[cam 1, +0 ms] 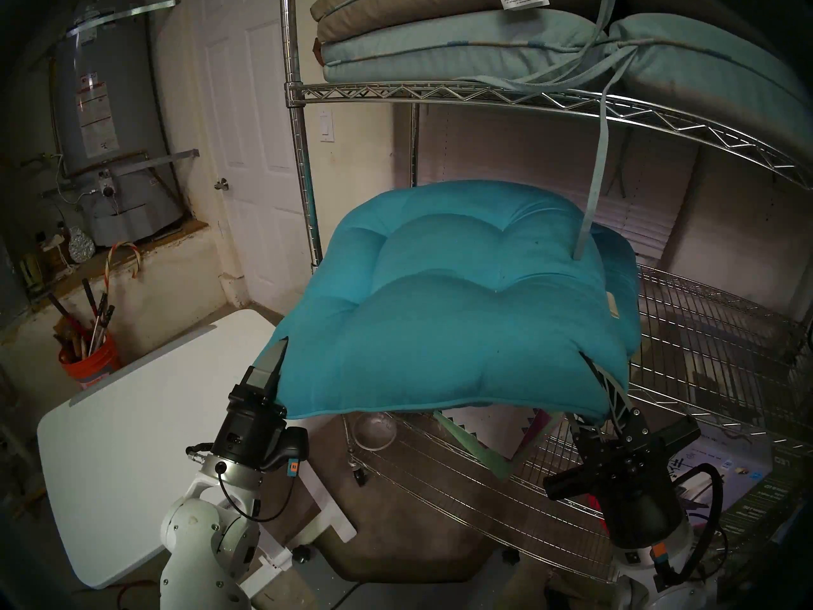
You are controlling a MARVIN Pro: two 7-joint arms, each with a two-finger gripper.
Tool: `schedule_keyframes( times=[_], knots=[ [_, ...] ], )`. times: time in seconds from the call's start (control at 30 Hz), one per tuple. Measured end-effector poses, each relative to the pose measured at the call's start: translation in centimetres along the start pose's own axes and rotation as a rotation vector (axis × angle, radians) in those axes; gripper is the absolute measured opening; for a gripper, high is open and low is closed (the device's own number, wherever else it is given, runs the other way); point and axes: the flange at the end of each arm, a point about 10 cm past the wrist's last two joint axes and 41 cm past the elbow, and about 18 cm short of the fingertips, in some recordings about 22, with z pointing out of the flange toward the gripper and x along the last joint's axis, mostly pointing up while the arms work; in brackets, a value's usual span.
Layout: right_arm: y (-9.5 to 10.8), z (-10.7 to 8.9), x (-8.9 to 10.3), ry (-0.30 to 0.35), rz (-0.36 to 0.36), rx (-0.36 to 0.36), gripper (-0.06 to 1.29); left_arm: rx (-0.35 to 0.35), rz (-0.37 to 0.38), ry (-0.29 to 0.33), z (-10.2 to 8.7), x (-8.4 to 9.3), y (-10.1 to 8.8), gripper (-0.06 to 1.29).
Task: Take cushion off the shelf
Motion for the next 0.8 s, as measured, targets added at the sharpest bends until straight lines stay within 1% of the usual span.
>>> schedule_keyframes(
  times=[0.17, 0.27, 0.37, 0.47, 0.53, 0.6, 0.8],
  knots=[
    [-0.2, 0.3, 0.1, 0.010, 0.005, 0.000, 0.23, 0.020, 0.022, -0.030, -1.5, -0.6, -0.8, 0.60],
    [-0.5, 0.4, 0.2, 0.015, 0.004, 0.012, 0.23, 0.031, 0.048, -0.049, -2.4, -1.3, -1.5, 0.60],
    [-0.7, 0.5, 0.2, 0.018, 0.004, 0.022, 0.23, 0.040, 0.068, -0.059, -2.9, -1.9, -2.0, 0.60],
    [-1.1, 0.7, 0.4, 0.026, 0.003, 0.042, 0.22, 0.065, 0.115, -0.075, -3.8, -3.2, -3.4, 0.60],
    [-1.2, 0.7, 0.4, 0.028, 0.003, 0.048, 0.22, 0.073, 0.133, -0.080, -4.2, -3.6, -3.9, 0.60],
    [-1.5, 0.8, 0.5, 0.034, 0.005, 0.060, 0.22, 0.087, 0.169, -0.089, -5.0, -4.5, -5.0, 0.60],
    [-1.9, 1.0, 0.7, 0.047, 0.015, 0.075, 0.22, 0.108, 0.224, -0.099, -6.8, -5.7, -7.1, 0.58]
  ],
)
